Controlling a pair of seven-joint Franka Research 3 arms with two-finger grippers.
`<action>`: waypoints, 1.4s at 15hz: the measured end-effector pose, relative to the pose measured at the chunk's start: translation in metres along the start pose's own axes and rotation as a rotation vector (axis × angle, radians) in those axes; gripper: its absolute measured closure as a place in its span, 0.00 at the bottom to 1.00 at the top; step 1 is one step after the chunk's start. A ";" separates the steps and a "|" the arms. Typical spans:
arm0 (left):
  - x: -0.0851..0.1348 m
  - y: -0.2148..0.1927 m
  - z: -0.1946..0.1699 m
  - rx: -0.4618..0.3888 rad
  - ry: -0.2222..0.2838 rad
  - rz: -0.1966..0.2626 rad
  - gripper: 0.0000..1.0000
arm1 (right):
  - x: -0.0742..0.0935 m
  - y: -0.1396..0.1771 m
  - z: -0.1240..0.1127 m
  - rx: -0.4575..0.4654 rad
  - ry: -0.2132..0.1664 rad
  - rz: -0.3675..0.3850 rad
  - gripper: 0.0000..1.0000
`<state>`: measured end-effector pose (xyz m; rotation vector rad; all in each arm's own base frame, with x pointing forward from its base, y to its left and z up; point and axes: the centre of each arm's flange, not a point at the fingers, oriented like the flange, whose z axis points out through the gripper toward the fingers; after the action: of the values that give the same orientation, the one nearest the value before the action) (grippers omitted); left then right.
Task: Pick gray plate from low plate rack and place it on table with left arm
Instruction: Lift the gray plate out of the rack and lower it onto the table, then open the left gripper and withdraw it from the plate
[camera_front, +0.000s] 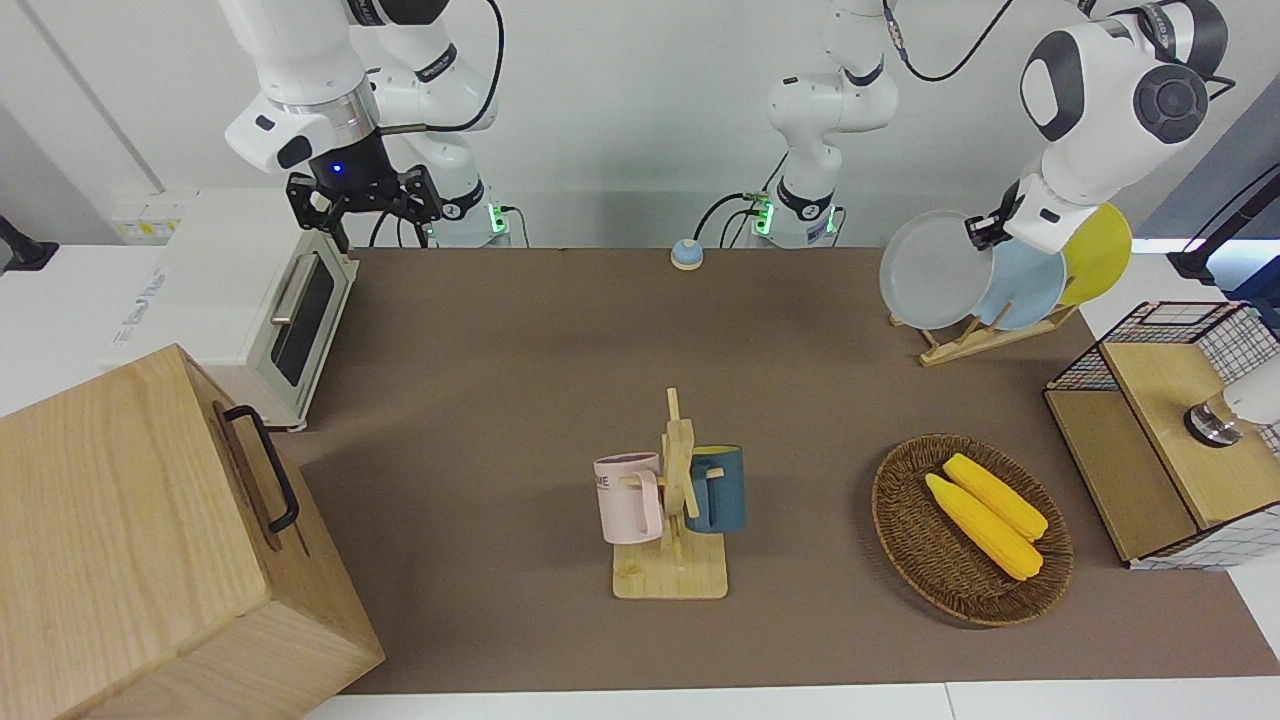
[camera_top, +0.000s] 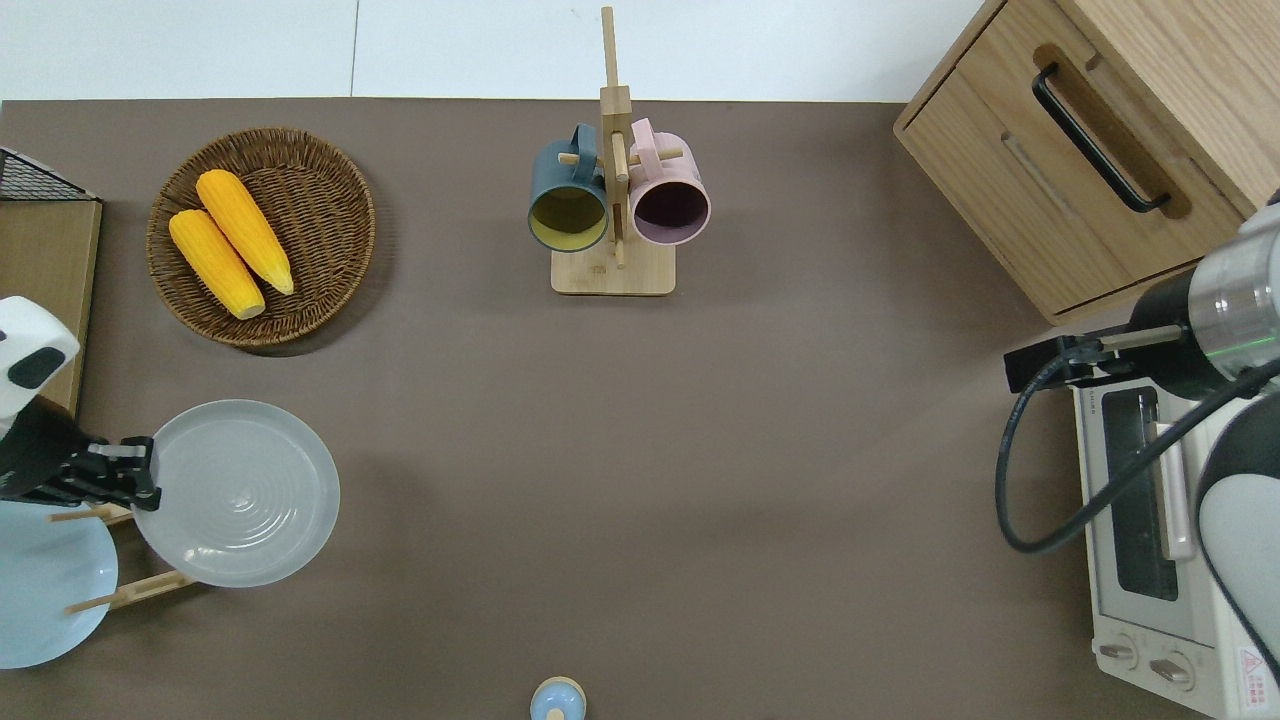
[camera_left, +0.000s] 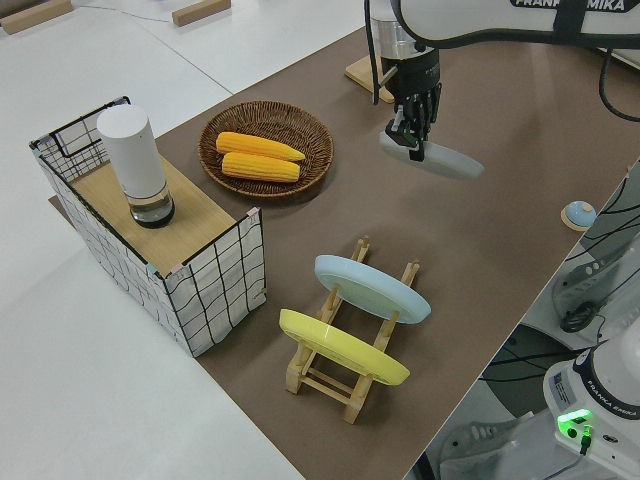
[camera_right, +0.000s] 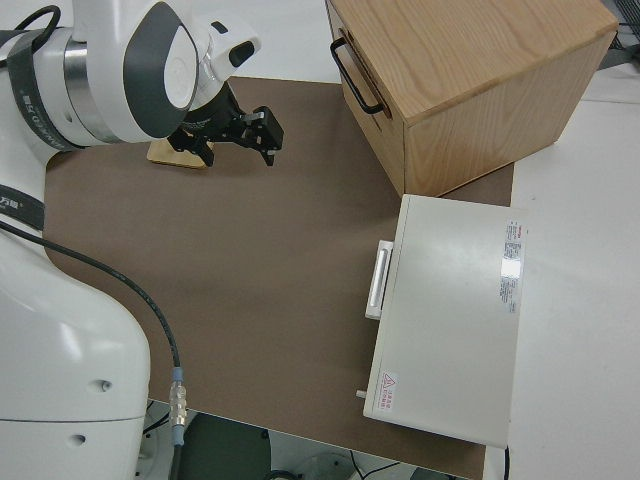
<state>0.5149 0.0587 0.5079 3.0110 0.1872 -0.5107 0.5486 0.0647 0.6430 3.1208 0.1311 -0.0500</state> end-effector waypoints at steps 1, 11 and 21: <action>0.003 0.007 0.014 -0.009 0.021 -0.001 0.93 | 0.000 0.000 0.000 0.000 0.000 0.000 0.01; -0.013 0.027 0.121 -0.035 0.159 -0.050 0.93 | 0.000 0.000 0.000 0.000 0.000 0.000 0.01; -0.019 0.027 0.135 -0.040 0.180 -0.093 0.10 | 0.000 0.000 0.000 0.000 0.000 0.000 0.01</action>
<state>0.4568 0.0162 0.3889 3.0182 0.3461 -0.2382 0.5486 0.0647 0.6430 3.1208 0.1311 -0.0500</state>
